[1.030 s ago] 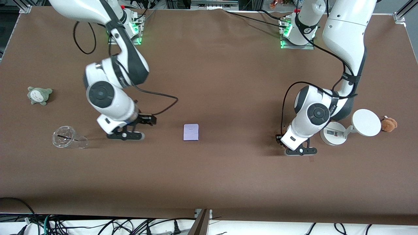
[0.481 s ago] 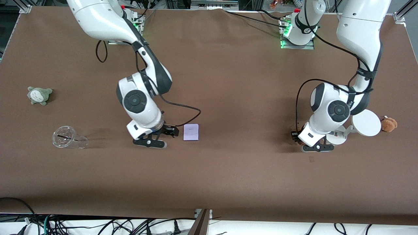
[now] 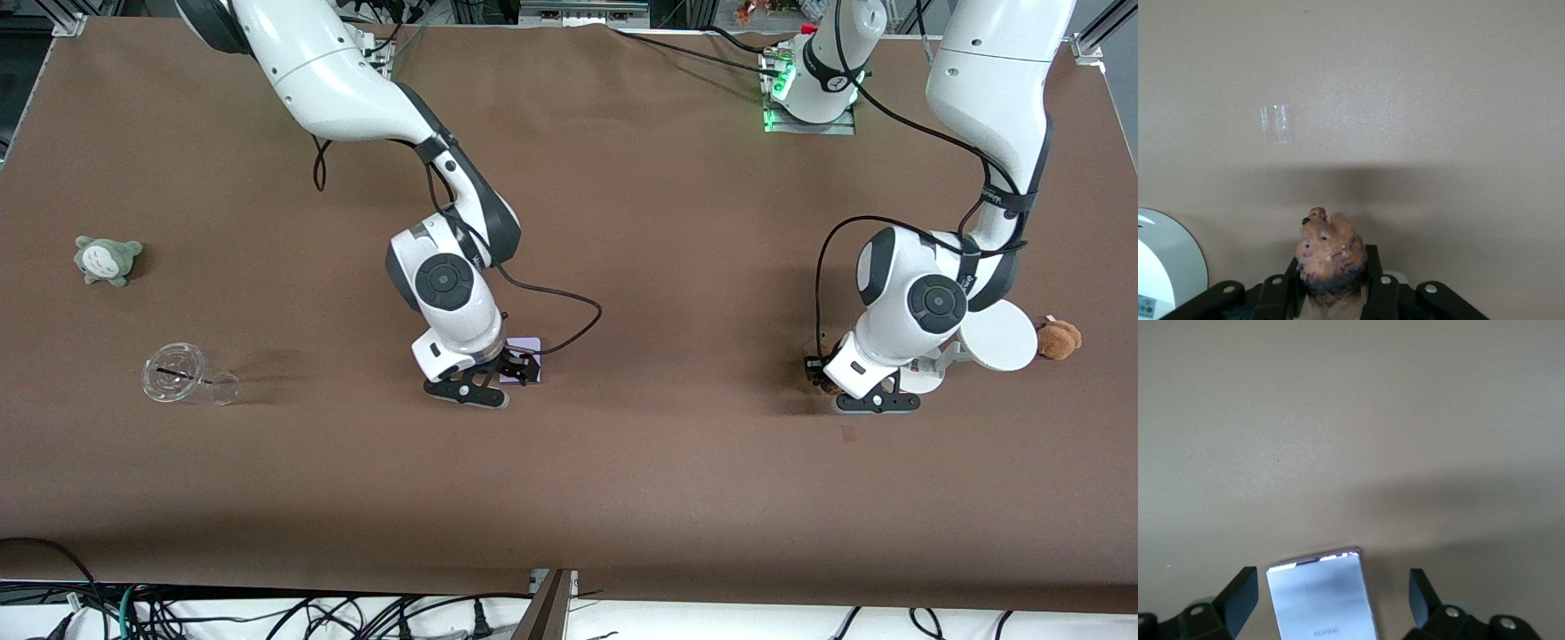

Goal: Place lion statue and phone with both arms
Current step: 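Grasp the phone with the right gripper while the left gripper carries the lion, then lift the phone with the right gripper while the left gripper holds the lion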

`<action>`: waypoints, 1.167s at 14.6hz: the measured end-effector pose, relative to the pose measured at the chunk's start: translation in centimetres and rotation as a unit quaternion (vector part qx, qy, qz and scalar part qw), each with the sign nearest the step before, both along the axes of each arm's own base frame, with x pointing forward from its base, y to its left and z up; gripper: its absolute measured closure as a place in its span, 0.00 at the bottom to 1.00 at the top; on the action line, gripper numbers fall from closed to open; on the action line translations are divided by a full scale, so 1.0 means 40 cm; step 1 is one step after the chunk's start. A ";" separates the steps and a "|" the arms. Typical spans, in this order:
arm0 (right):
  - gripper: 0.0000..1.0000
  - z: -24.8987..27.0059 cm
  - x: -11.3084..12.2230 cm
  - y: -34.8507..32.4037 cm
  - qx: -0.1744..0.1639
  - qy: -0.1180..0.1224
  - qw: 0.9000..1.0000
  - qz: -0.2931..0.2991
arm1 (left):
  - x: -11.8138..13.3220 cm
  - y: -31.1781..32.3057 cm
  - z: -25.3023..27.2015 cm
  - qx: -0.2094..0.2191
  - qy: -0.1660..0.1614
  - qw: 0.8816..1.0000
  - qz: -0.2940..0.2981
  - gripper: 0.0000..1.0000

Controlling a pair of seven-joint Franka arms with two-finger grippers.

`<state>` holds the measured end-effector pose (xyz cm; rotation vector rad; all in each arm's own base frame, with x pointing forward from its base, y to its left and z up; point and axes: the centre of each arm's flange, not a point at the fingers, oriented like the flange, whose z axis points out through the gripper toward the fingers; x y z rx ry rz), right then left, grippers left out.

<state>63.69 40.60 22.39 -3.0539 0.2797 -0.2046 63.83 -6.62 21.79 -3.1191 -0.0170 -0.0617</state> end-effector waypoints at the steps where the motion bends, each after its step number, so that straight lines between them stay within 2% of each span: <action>1: 0.00 -0.023 -0.006 0.015 -0.001 -0.007 1.000 0.008 | -0.001 0.008 -0.004 0.001 -0.002 1.000 -0.003 0.63; 4: 0.00 -0.088 -0.028 0.051 -0.003 -0.023 0.999 0.032 | -0.001 0.042 -0.023 0.001 -0.008 1.000 -0.007 0.63; 9: 0.00 -0.110 -0.027 0.049 -0.023 -0.032 0.992 0.118 | -0.002 0.076 -0.058 0.001 -0.008 1.000 -0.013 0.63; 17: 0.00 -0.108 -0.022 0.045 -0.025 -0.035 0.991 0.129 | -0.002 0.070 -0.057 0.000 -0.009 1.000 -0.014 0.63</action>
